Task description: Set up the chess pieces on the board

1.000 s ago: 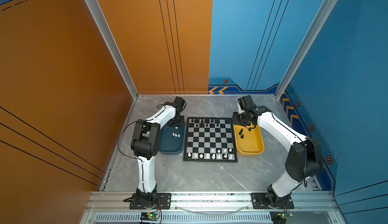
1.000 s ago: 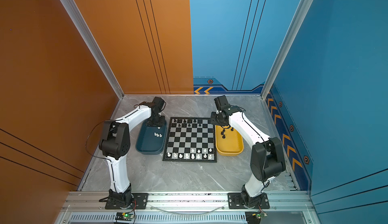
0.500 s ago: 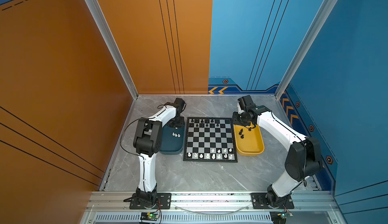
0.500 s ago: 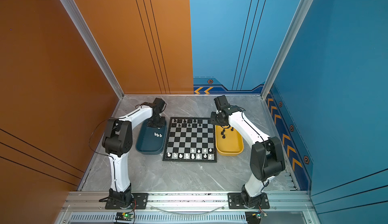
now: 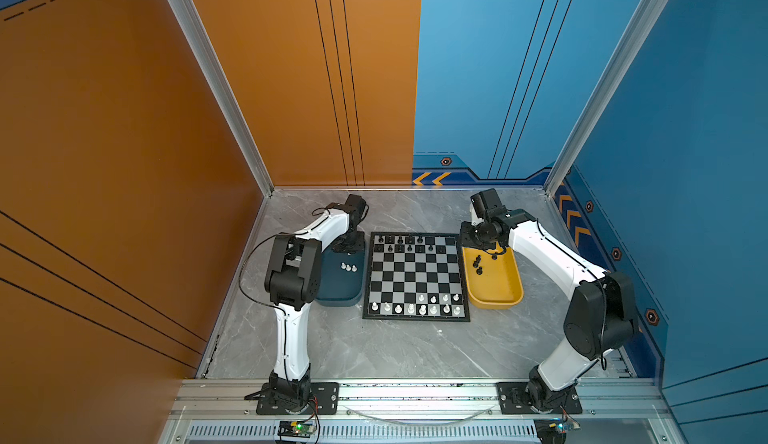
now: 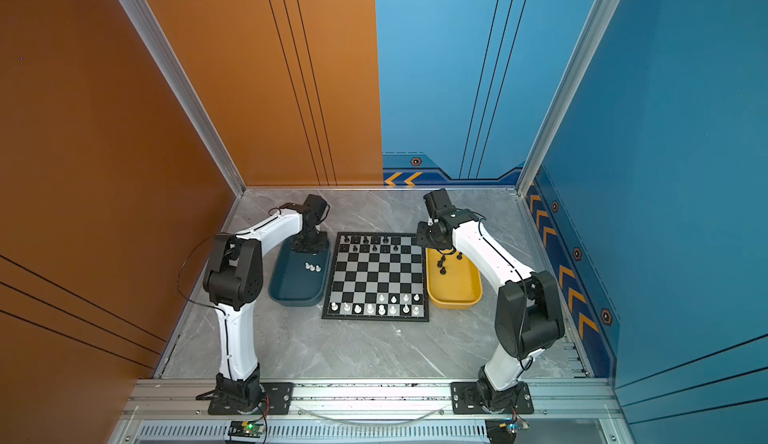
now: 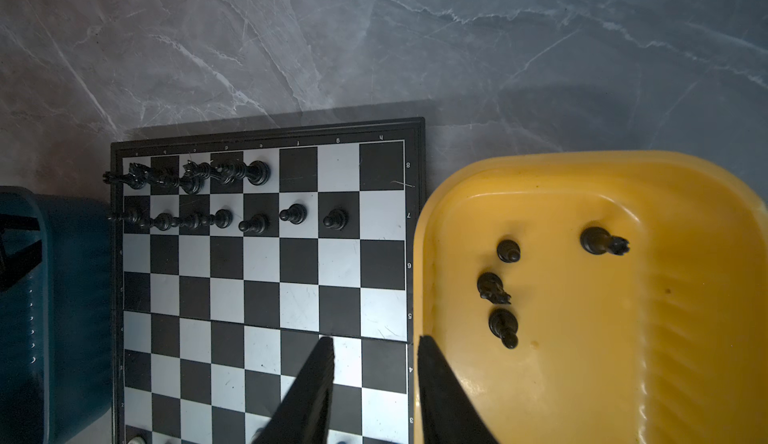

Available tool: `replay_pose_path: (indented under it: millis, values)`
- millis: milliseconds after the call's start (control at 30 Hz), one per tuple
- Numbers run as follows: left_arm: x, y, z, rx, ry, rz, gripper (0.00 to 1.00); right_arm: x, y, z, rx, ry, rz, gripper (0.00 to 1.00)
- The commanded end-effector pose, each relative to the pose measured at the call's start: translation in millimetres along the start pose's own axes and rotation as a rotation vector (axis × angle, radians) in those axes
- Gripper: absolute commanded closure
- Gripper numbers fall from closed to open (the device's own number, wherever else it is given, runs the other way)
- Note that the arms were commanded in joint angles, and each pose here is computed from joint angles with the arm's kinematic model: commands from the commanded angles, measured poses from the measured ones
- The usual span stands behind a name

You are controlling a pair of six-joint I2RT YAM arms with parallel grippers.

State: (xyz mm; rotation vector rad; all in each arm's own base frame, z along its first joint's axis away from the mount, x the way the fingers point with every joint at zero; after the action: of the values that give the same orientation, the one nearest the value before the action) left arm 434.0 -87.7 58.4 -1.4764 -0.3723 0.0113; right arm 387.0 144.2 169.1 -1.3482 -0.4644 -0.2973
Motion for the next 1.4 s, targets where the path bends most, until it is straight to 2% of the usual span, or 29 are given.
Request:
replay_pose_path:
  millis: [0,133,433,733,900,1067,1367]
  values:
    - [5.4,1.5,2.5,0.008,0.000,0.000,0.95,-0.5,1.0,-4.5,-0.017,0.023,0.021,0.64]
    - [5.3,-3.6,1.4,-0.004,0.001,-0.006,1.00,0.1,0.7,-3.3,-0.013,0.023,0.020,0.64]
    - [-7.6,-44.9,-12.5,-0.099,0.022,-0.034,1.00,-1.1,-2.5,-0.5,-0.006,0.015,0.016,0.64]
    - [-44.2,-94.4,-31.7,-0.148,0.138,-0.038,1.00,-4.8,-5.8,10.0,0.016,-0.007,0.003,0.65]
    - [-73.1,-116.2,-62.3,-0.229,0.226,-0.030,1.00,-9.9,-7.7,15.1,0.024,-0.020,-0.001,0.65]
    - [-107.0,-123.5,-98.1,-0.268,0.344,0.002,1.00,-14.5,-9.5,20.3,0.030,-0.031,-0.006,0.65]
    - [-150.9,-109.6,-136.6,-0.280,0.478,0.093,1.00,-24.7,-14.0,20.4,0.028,-0.037,-0.011,0.65]
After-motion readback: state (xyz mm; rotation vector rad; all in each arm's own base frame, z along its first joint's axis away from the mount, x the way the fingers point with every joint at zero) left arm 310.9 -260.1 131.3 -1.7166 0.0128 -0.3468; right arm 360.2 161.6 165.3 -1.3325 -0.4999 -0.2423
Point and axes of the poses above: each gripper's point midway between its finger pads, its own y axis out along the fingers, its own z axis along the line the jaws close on, x = y × z, the point moved 2 cm from there along -y, back along the fingers, and after that the axes turned 12 degrees about -y, right-handed, at the moved point
